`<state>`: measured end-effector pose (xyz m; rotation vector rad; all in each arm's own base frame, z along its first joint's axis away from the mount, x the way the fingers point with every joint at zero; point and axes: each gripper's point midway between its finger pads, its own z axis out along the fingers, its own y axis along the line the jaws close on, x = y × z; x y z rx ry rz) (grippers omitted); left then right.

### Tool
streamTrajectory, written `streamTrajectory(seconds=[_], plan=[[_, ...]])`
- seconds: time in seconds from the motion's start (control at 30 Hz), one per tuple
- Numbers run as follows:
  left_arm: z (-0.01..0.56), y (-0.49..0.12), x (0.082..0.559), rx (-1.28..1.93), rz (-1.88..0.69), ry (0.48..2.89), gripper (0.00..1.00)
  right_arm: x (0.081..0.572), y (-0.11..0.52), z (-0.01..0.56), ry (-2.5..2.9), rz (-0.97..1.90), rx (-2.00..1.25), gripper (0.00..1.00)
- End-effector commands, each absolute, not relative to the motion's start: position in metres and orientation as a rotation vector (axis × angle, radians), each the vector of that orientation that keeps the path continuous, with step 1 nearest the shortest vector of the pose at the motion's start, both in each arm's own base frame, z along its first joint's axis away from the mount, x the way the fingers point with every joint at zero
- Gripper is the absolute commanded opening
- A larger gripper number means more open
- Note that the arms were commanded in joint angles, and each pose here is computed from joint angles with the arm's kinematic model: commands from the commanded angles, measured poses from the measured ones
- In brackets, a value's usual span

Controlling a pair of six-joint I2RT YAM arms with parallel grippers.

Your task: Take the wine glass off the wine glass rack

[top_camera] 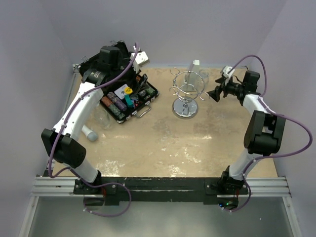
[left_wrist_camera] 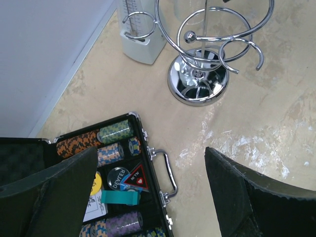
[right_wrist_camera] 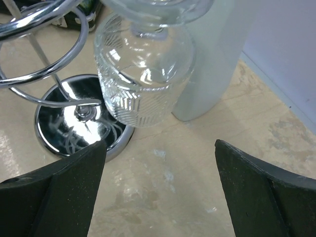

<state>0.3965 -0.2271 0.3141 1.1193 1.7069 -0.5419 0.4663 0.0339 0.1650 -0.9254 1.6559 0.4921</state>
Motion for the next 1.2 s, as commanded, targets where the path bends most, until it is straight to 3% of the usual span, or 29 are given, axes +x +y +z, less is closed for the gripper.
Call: streamTrajectory(seconds=[0.0,0.53,0.73,1.17], plan=[[0.332,-0.222,0.405,1.135,-0.464,1.661,0.94,0.486,0.046,0.213,1.49,0.493,-0.96,0.94],[0.326,-0.215,0.403,1.125,-0.428,1.687,0.94,0.506,0.085,0.225,1.448,0.581,-0.911,0.95],[0.326,-0.213,0.4,1.127,-0.418,1.686,0.94,0.513,0.089,0.223,1.446,0.605,-0.902,0.91],[0.325,-0.215,0.401,1.123,-0.429,1.685,0.94,0.508,0.091,0.25,1.373,0.53,-0.881,0.54]])
